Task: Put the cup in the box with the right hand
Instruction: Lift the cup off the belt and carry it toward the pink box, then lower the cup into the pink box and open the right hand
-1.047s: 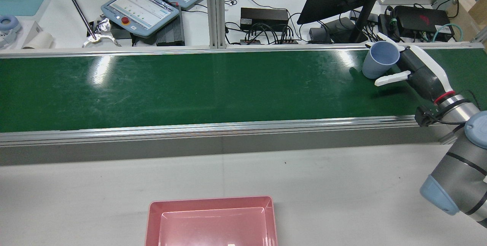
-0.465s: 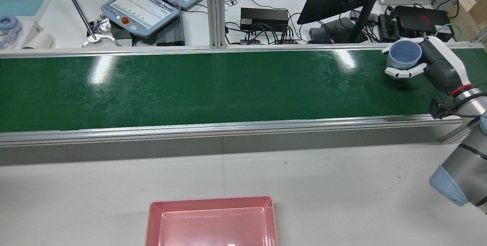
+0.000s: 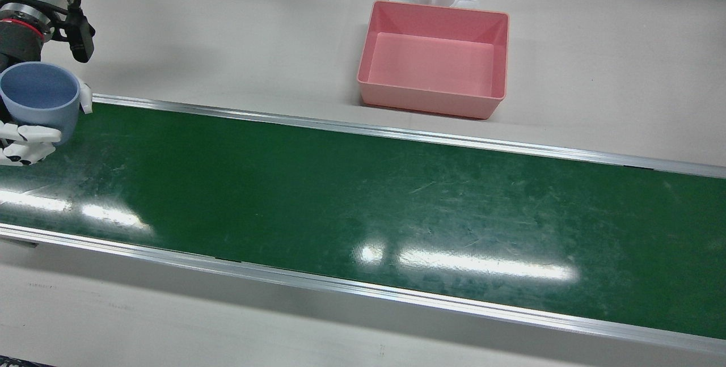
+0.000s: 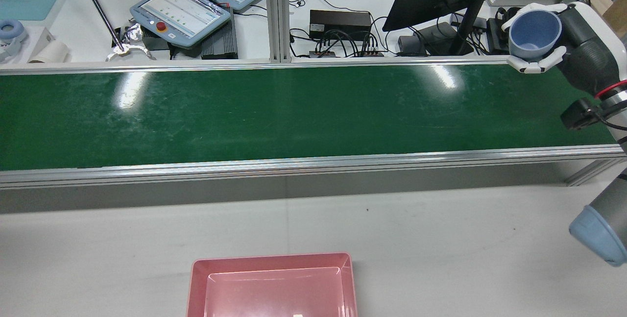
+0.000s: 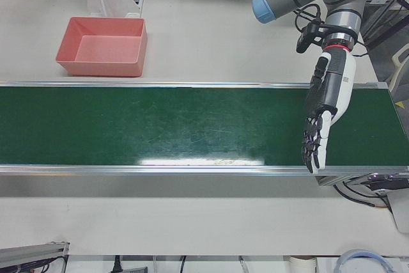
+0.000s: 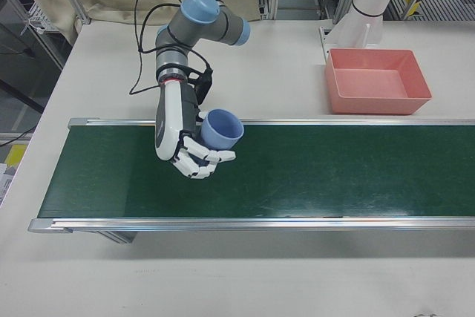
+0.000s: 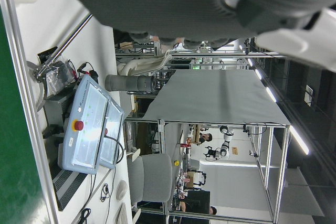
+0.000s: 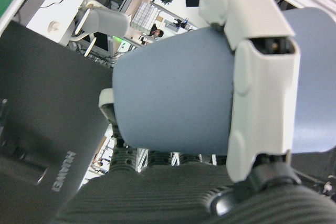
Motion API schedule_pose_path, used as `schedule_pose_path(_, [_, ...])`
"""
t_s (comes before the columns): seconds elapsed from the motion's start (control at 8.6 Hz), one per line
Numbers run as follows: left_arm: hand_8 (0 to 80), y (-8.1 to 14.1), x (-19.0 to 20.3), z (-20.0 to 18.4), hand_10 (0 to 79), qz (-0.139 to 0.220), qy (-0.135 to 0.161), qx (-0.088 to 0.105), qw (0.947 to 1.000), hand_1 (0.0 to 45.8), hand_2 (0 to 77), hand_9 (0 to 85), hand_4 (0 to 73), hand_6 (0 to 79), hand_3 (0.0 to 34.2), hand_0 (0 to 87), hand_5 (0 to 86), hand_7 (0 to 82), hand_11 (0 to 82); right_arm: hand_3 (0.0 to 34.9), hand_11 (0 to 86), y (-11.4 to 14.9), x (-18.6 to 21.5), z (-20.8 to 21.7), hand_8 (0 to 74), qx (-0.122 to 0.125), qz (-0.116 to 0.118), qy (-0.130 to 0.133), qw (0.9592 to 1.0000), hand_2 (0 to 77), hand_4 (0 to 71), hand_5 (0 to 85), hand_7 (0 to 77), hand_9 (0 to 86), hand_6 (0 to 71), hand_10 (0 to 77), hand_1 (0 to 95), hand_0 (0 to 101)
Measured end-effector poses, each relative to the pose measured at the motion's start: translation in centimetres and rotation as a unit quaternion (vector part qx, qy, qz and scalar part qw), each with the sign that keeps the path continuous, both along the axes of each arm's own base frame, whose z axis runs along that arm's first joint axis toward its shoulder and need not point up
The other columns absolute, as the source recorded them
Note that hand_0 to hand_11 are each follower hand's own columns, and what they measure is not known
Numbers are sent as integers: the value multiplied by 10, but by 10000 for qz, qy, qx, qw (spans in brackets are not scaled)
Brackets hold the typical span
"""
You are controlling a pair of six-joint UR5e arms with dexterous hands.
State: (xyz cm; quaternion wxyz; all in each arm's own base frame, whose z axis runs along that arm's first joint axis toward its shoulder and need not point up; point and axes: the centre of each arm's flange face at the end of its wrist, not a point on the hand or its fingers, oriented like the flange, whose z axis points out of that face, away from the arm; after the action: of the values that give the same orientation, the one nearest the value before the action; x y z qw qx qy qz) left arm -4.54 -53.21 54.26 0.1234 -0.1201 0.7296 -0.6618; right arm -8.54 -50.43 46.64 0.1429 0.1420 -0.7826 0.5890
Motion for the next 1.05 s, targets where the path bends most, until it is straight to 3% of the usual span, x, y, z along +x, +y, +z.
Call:
schedule_pose_path(0.12, [0,0,0,0,0,2,0,2,10000,5,5,0,11,5,0,0,5,5,0,0,660,13,-17,-37,469,327,-171,-27,9993,404,371,218,649,540,415,447,38,788])
schedule_pose_path(0.23, [0,0,0,0,0,2,0,3,10000,5,5,0,11,5,0,0,5,5,0,0,644,29,-44,-70,475,620,-415,6,9972,464,376,213,660,540,409,436,16,771])
schedule_pose_path(0.35, [0,0,0,0,0,2,-1,-2,10000,5,5,0,11,5,0,0,5,5,0,0,611,45,-83,-101,480,882,-736,41,9934,464,376,213,665,540,409,431,16,716])
schedule_pose_path(0.47, [0,0,0,0,0,0,0,0,10000,5,5,0,11,5,0,0,5,5,0,0,567,64,-128,-128,480,1093,-1045,52,9885,464,376,213,671,540,404,420,11,732])
schedule_pose_path(0.58, [0,0,-1,-1,0,-3,0,2,10000,5,5,0,11,0,0,0,5,5,0,0,595,91,-176,-149,480,1232,-1300,43,9838,464,376,207,676,545,404,398,11,724])
schedule_pose_path(0.7, [0,0,0,-1,0,-1,0,1,10000,5,5,0,11,0,0,0,5,5,0,0,584,120,-217,-164,480,1316,-1513,50,9797,464,382,196,709,545,415,382,11,630])
schedule_pose_path(0.81, [0,0,0,-1,0,0,0,2,10000,5,5,0,11,0,0,0,5,5,0,0,562,147,-251,-177,480,1398,-1713,73,9752,464,382,185,709,545,393,382,11,612])
schedule_pose_path(0.93, [0,0,0,-1,0,-1,0,3,10000,5,5,0,11,5,0,0,5,5,0,0,556,173,-278,-186,540,1476,-1917,117,9702,464,382,185,704,774,349,382,11,603])
schedule_pose_path(1.05, [0,0,0,-1,0,-1,0,3,10000,5,5,0,11,5,0,0,0,5,0,0,556,194,-297,-190,540,1523,-2092,166,9658,464,382,185,704,774,349,382,11,603])
